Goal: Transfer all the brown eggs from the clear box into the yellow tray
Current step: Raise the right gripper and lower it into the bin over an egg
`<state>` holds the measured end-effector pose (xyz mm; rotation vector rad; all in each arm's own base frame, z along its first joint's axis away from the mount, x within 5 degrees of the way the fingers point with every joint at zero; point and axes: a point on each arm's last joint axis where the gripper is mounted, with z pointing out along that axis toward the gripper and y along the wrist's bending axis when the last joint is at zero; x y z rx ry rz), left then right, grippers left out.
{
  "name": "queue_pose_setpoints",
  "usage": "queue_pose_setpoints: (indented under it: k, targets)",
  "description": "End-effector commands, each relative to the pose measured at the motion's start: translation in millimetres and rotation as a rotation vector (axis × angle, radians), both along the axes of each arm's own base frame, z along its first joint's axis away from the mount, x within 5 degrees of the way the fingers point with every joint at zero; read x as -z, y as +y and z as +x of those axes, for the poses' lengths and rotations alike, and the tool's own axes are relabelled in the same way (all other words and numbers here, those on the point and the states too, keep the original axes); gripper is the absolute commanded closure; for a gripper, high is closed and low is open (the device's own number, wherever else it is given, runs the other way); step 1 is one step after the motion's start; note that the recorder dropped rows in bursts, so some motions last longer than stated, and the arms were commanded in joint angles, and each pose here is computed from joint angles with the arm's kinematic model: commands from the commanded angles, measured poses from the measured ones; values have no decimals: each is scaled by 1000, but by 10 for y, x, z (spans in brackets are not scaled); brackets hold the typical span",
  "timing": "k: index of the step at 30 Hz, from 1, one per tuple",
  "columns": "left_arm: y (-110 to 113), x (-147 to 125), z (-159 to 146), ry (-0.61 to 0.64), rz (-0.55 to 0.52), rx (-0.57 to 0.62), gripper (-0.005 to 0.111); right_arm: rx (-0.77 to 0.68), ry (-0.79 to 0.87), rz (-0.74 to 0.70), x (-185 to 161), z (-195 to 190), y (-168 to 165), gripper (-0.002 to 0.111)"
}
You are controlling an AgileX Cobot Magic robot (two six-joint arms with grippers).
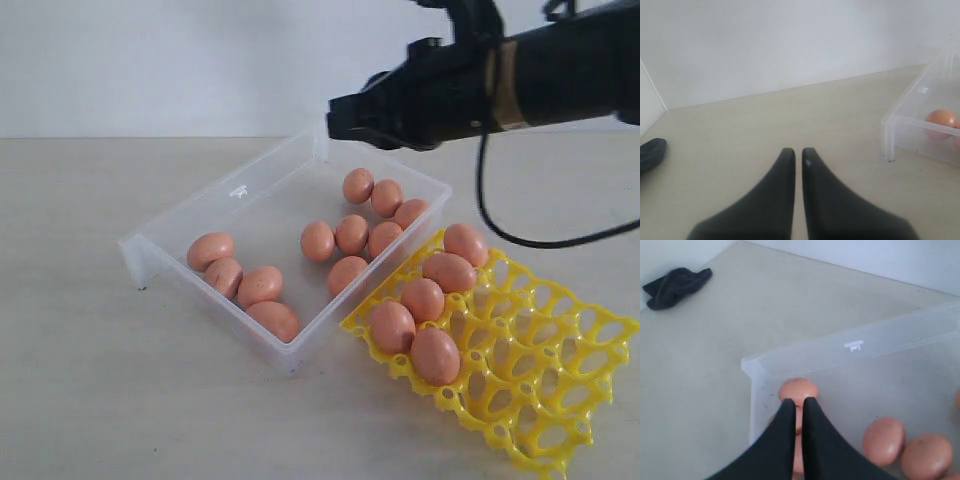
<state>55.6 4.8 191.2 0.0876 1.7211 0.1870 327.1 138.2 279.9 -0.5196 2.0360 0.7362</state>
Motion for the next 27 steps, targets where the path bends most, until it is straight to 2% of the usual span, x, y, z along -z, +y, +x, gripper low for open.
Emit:
queue_pose_setpoints:
  k: [1,4,9,11,13,16,19,22,27]
  targets:
    - [-6,-16,-1,-12,-7,8,103,-123,-58,-130,283,209,291,109]
    - [-6,-16,-1,-12,-7,8,103,-115,-191,-308,362,185,438,109]
    - [-6,-16,-1,-12,-7,8,103,204,-394,-755,390,145,460,109]
    - [-6,-16,-1,-12,-7,8,103,223,-353,-916,442,171,427,109]
    - [-6,-16,-1,-12,-7,8,103,187,-176,-987,530,228,391,109]
    - [-6,-16,-1,-12,-7,8,103,34,111,-912,548,332,418,109]
    - [-6,-16,-1,-12,-7,8,103,-215,327,-697,489,365,531,109]
    - [-6,-16,-1,-12,-7,8,103,-436,371,-600,395,377,639,109]
    - [-6,-16,-1,-12,-7,8,103,-610,353,-658,491,405,698,106]
